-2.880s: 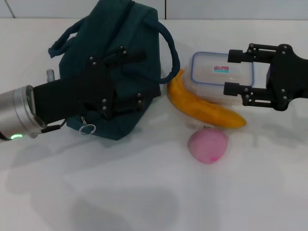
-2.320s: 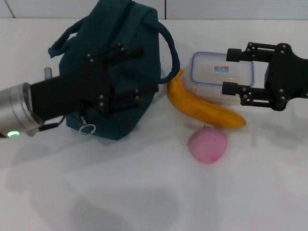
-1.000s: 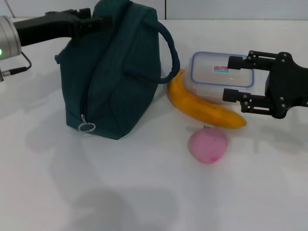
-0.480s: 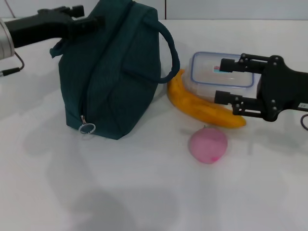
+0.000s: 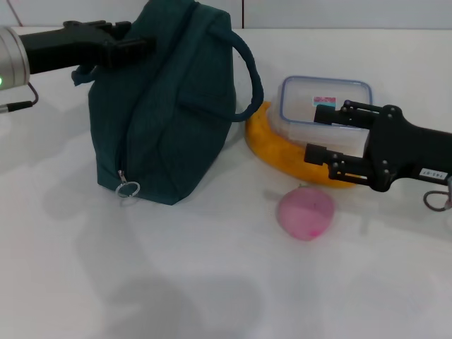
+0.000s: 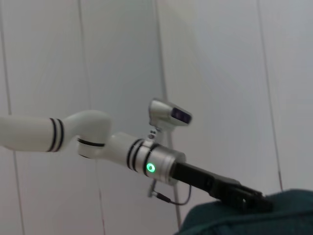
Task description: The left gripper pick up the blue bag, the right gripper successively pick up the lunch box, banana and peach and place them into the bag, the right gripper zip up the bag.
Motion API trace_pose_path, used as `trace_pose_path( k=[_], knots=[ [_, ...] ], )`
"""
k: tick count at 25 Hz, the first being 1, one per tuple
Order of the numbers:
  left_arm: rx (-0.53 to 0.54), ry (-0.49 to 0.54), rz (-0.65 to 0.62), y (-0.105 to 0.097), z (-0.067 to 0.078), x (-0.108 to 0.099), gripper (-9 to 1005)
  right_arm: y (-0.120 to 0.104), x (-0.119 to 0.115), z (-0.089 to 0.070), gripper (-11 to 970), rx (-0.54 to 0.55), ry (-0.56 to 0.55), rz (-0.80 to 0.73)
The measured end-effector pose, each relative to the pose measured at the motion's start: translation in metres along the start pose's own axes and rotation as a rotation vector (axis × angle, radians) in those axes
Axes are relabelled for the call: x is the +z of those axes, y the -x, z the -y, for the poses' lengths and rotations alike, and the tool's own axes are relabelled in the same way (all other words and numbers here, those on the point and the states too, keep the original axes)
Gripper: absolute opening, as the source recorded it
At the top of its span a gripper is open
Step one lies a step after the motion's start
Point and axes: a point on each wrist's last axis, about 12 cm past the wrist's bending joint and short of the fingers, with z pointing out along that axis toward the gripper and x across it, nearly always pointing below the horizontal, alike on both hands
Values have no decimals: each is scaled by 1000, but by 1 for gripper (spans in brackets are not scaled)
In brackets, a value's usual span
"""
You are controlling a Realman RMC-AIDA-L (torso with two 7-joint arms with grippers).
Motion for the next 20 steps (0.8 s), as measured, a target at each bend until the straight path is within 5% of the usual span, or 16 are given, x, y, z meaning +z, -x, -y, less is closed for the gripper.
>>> trace_pose_path(
  k=[11, 20],
  knots=[
    [24, 0, -4, -11, 5, 12, 437, -23, -11, -5, 594, 111, -146, 108],
    [5, -25, 1, -5, 11, 27, 121, -42, -24, -6, 588, 298, -364, 249]
  ],
)
